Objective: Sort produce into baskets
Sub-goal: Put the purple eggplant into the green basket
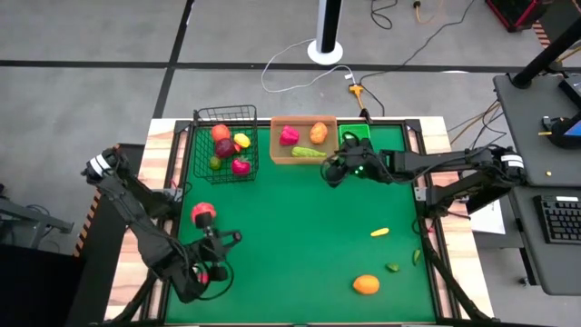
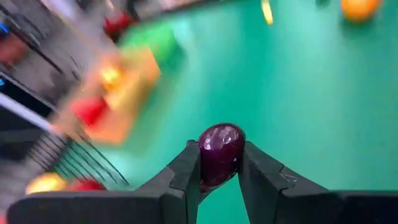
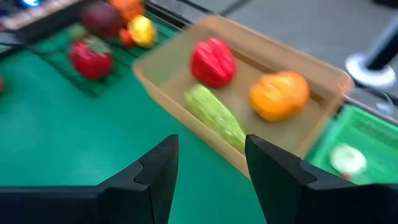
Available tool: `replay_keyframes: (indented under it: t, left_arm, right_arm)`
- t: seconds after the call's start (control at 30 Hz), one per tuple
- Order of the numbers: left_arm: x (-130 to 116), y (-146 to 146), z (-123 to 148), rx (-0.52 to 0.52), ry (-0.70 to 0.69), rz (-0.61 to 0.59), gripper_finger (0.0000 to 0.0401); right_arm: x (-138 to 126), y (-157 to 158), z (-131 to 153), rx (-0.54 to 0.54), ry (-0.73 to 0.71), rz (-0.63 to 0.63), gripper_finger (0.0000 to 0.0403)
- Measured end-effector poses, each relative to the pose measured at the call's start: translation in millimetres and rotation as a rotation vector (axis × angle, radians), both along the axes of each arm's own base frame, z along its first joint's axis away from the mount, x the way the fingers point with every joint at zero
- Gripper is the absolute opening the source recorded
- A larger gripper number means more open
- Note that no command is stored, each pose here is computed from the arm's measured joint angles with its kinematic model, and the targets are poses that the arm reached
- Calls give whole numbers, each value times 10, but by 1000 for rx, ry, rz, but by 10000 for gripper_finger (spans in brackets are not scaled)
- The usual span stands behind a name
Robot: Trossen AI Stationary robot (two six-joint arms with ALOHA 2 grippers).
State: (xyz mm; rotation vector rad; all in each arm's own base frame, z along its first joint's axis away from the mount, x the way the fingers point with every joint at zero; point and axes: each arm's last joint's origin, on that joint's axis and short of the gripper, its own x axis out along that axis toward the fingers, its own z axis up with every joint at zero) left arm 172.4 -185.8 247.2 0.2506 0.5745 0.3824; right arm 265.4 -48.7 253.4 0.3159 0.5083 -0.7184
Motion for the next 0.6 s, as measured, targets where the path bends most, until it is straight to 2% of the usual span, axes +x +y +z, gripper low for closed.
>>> replay_keyframes:
  t: [0.13, 0.2, 0.33, 0.47, 0.6]
  left_arm:
    - [23, 11, 269, 37, -100, -36, 71]
    - [49, 9, 388, -3, -123, -78, 70]
    - [143, -9, 559, -110, -121, -249, 69]
    - [250, -48, 610, -55, -164, -394, 69]
    - [379, 4, 532, -8, -229, -470, 69]
  right_arm:
    - [80, 153, 81, -81, -51, 112, 178]
    - [110, 218, 120, -111, -80, 152, 178]
    - [140, 291, 167, -152, -112, 199, 178]
    - [145, 329, 173, -176, -104, 227, 178]
    - [149, 393, 175, -197, -93, 266, 178]
